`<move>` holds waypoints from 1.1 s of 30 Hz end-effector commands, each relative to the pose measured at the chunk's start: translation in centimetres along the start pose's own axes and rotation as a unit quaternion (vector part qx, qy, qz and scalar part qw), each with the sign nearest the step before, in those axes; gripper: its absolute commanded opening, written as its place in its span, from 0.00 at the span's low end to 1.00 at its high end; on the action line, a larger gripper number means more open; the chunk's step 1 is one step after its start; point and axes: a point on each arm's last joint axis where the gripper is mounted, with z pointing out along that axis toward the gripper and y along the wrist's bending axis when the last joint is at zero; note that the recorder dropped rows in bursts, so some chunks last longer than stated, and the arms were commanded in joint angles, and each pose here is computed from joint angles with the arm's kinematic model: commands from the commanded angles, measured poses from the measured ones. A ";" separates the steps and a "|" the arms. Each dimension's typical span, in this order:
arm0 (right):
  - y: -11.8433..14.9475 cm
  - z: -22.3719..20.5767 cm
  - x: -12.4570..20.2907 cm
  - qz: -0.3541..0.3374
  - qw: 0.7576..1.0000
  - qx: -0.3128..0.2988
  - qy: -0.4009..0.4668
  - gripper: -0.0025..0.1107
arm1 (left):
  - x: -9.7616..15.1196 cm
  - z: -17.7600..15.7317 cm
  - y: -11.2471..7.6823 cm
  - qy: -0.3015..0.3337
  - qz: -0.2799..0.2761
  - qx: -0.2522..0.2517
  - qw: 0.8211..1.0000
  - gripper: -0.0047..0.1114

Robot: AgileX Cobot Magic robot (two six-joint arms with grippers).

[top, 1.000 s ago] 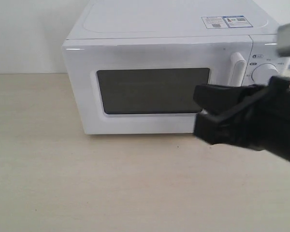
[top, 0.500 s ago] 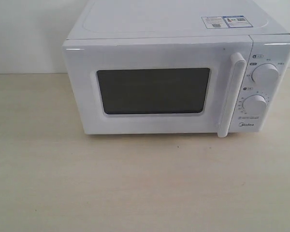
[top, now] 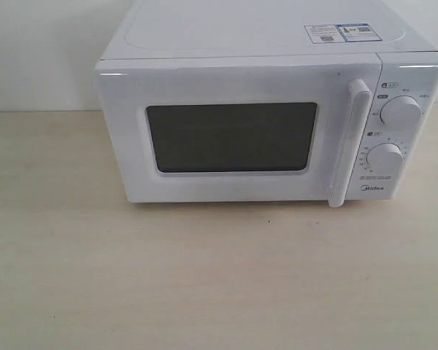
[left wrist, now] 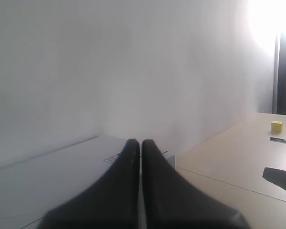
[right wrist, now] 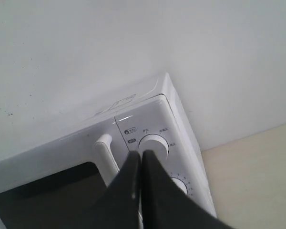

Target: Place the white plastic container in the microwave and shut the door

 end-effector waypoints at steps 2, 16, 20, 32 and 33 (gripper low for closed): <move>0.2 -0.1 0.6 0.017 0.999 -0.015 0.024 0.02 | 0.0 -0.2 -0.1 -0.004 -0.007 0.003 1.000 0.07; 0.0 -0.4 2.5 -0.163 0.977 -0.025 0.132 0.02 | 0.0 -0.2 -0.1 -0.004 -0.007 0.003 1.000 0.07; -0.3 -0.6 3.2 -0.171 0.970 -0.013 0.174 0.02 | 0.0 -0.2 -0.1 -0.004 -0.007 0.003 1.000 0.07; -0.6 -0.9 3.8 -0.165 0.963 -0.002 0.213 0.02 | 0.0 -0.2 -0.1 -0.004 -0.007 0.002 1.000 0.07; -0.6 -0.9 3.8 -0.165 0.963 -0.002 0.213 0.02 | 0.0 -0.2 -0.1 -0.004 -0.007 0.002 1.000 0.07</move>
